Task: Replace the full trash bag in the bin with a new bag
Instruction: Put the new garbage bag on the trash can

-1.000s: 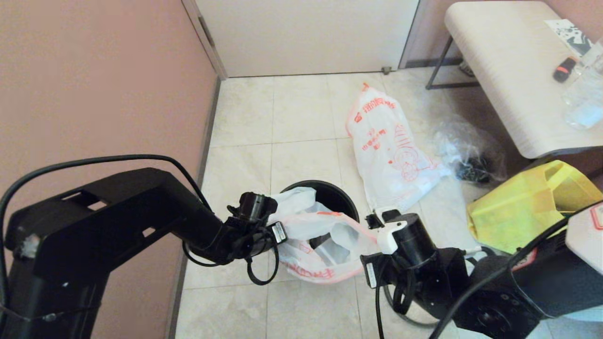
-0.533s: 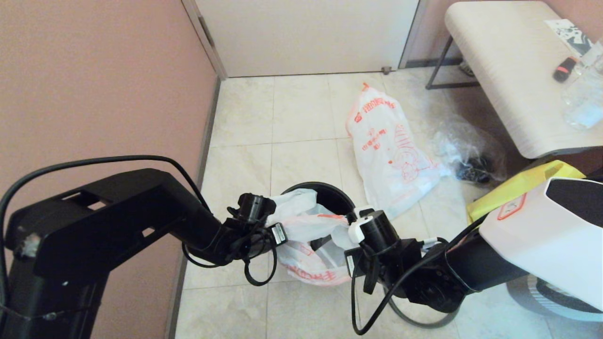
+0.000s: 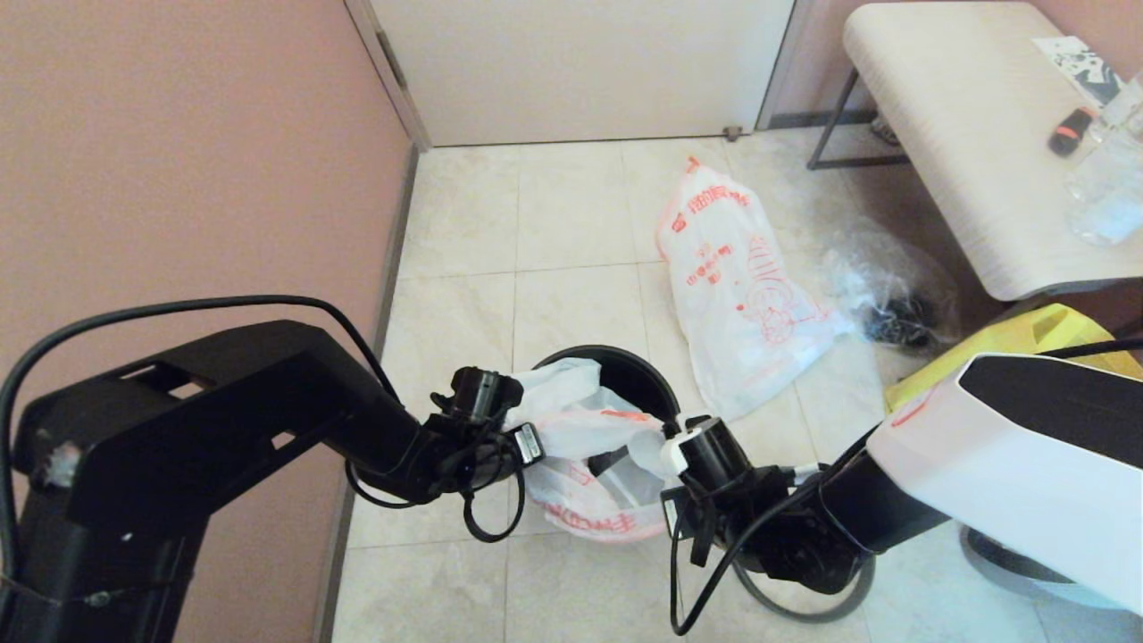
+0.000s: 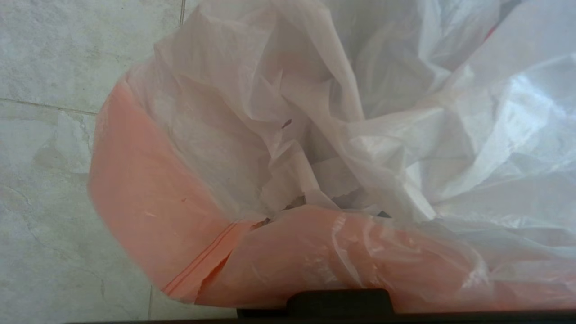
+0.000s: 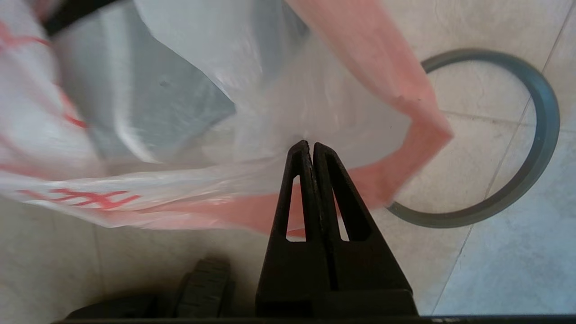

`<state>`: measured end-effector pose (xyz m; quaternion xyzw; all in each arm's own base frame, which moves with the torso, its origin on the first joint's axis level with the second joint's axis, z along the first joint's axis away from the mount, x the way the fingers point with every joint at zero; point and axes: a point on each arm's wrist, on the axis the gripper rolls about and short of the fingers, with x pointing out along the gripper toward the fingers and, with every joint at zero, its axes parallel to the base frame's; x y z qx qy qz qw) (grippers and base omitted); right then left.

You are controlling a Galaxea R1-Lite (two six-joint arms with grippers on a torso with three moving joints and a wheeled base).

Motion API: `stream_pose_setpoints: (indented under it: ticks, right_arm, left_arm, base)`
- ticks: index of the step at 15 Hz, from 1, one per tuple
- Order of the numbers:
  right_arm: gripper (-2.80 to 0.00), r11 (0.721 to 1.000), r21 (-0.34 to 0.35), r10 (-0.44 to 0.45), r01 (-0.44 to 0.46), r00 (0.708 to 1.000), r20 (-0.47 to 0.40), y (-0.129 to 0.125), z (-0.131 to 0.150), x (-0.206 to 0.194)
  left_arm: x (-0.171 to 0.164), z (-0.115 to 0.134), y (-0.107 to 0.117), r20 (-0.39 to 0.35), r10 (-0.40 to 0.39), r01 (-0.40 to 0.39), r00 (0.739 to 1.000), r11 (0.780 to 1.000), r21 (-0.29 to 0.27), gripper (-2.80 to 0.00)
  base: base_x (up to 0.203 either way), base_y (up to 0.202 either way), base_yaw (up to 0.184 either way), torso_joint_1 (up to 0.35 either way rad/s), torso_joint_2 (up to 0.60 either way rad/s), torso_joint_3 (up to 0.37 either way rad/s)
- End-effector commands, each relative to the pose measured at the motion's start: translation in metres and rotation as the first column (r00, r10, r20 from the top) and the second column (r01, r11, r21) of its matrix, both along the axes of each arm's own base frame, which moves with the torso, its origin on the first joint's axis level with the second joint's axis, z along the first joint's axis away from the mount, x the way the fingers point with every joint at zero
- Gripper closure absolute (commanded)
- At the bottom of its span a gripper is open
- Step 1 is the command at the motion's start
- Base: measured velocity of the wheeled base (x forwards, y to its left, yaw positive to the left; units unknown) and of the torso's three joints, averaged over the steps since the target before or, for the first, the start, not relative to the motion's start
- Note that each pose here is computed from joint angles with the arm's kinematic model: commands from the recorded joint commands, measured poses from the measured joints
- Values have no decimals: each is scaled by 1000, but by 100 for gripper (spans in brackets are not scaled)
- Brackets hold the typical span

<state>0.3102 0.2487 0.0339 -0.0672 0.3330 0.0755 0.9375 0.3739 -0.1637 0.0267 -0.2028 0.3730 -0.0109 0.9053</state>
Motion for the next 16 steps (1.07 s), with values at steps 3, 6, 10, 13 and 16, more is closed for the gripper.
stream_pose_setpoints:
  ticks: [3, 6, 10, 13, 16]
  right_arm:
    - [0, 999, -31, -26, 25, 999, -38, -4, -25, 10]
    - [0, 998, -17, -61, 61, 998, -19, -8, -36, 29]
    - [0, 992, 34, -121, 120, 992, 39, -18, -29, 60]
    - [0, 985, 62, -165, 160, 984, 71, -28, -25, 77]
    - [0, 976, 124, -192, 177, 974, 123, -30, -14, 85]
  left_arm:
    - [1, -1, -1, 0, 2, -2, 1000, 1000, -2, 0]
    - [0, -1, -1, -4, -1, 1, 1000, 1000, -4, 0]
    - [-2, 0, -1, -14, -22, 22, 1000, 1000, -23, 0]
    - [-5, 0, -1, -22, -36, 35, 999, 999, -29, 0]
    - [-7, -1, -2, -34, -54, 53, 998, 998, -36, 0]
  base:
    - [0, 0, 0, 0, 0, 0]
    - [0, 0, 0, 0, 0, 0]
    - [0, 0, 0, 0, 0, 0]
    - [0, 0, 0, 0, 0, 0]
    - [0, 0, 0, 0, 0, 0]
